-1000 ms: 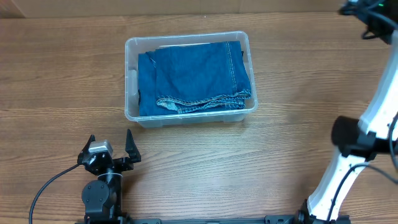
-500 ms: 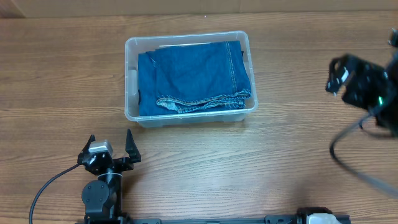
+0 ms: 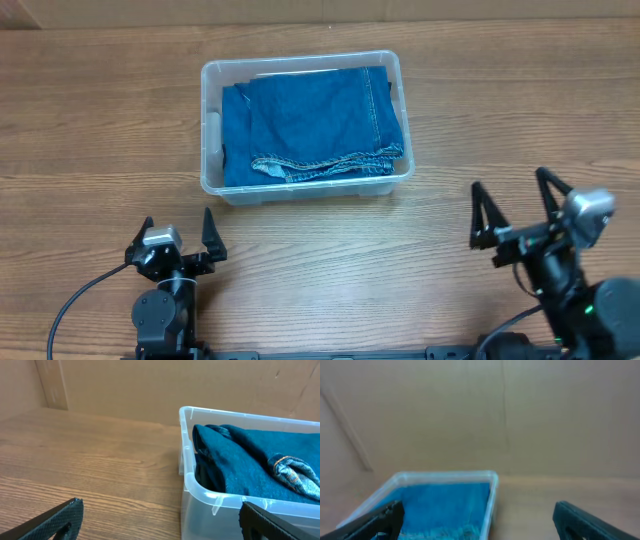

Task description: Pack container

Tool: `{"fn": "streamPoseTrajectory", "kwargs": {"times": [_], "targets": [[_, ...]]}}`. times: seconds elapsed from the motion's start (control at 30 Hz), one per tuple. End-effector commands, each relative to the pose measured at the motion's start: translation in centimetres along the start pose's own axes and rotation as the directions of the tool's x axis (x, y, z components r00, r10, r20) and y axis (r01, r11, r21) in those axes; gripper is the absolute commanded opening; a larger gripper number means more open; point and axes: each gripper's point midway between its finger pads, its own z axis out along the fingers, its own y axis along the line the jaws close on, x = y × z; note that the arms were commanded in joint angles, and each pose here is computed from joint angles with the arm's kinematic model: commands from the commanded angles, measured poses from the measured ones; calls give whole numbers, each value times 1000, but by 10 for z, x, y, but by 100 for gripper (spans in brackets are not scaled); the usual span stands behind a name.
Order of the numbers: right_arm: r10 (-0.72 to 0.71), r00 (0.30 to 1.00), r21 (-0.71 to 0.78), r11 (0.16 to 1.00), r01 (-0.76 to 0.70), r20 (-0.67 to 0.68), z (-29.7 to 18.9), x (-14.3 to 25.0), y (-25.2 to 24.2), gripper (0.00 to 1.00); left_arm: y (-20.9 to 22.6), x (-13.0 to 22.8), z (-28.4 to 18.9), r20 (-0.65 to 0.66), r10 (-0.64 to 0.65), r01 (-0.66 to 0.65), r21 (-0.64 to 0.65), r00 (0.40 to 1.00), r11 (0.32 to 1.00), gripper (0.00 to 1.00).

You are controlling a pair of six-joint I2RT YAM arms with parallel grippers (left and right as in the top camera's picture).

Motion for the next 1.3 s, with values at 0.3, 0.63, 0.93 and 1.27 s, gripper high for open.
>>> {"fn": "streamPoseTrajectory", "kwargs": {"times": [0.3,0.63,0.93,1.27], "targets": [[194,977,37,980,-198,94,8,88,-29,100,1,-1,0,8,14,-14,0,1000,1000,100],[195,976,45,979,-200,91,15,123,-38,100,1,-1,0,8,14,-14,0,1000,1000,100],[203,978,50,977,-206,58,19,146,-41,100,1,-1,0,8,14,-14,0,1000,1000,100],[214,977,89,973,-214,16,18,160,-42,100,1,-1,0,8,14,-14,0,1000,1000,100]]}}
